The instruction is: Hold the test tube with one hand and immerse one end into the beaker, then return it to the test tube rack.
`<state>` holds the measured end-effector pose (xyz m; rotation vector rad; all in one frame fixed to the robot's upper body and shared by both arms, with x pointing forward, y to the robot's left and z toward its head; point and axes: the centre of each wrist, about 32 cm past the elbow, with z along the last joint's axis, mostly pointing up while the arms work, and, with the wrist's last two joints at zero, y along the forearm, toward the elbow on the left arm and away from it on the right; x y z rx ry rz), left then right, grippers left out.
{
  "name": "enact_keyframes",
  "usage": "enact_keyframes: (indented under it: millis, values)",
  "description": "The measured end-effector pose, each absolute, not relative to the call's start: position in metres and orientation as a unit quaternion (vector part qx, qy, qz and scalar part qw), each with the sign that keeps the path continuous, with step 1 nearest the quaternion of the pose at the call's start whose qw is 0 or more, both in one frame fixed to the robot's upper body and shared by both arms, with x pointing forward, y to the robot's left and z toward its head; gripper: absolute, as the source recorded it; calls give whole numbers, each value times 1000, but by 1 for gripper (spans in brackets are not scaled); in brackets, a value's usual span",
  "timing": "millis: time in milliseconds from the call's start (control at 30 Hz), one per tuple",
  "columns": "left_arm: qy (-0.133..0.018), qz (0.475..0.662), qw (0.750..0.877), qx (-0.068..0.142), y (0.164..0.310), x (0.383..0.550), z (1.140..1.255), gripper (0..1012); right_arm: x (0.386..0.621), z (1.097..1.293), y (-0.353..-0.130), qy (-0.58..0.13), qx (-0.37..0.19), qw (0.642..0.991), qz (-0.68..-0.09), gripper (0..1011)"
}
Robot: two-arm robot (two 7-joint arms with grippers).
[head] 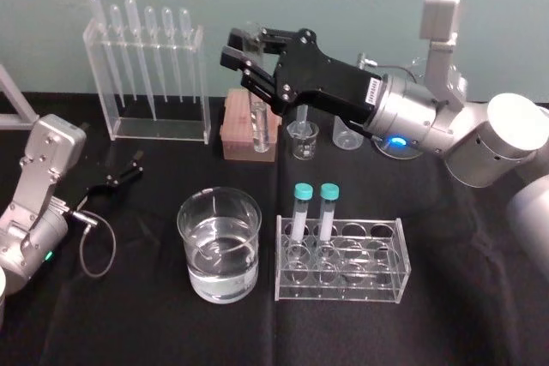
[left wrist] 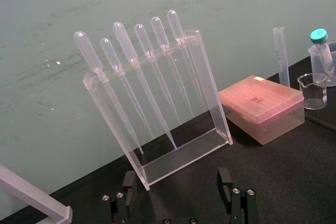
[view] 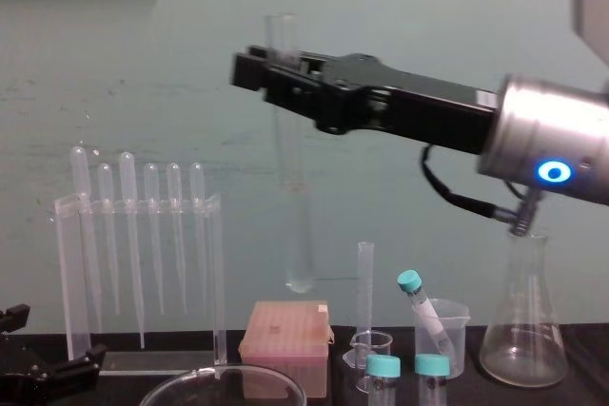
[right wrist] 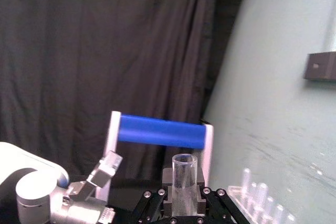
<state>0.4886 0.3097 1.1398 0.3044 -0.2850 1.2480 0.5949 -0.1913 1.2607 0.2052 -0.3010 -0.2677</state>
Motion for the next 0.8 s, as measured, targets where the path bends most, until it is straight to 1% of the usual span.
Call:
enact_keyframes:
  millis: [100,267,533,800]
  values:
    - [-132,580,791,141,310,489,1140,1000,600,1263,-178,-152,105,977,-110,224]
    - [-132,580,791,141,310,489,1140,1000,598,1261,-165,-145,117,978,-92,224]
    - [-132,580,791,141,310,489,1140,1000,588,1249,-152,-119,133,981,-73,224]
    - [-132,580,791,142,310,489,1140,1000,580,1234,-147,-92,138,984,-71,224]
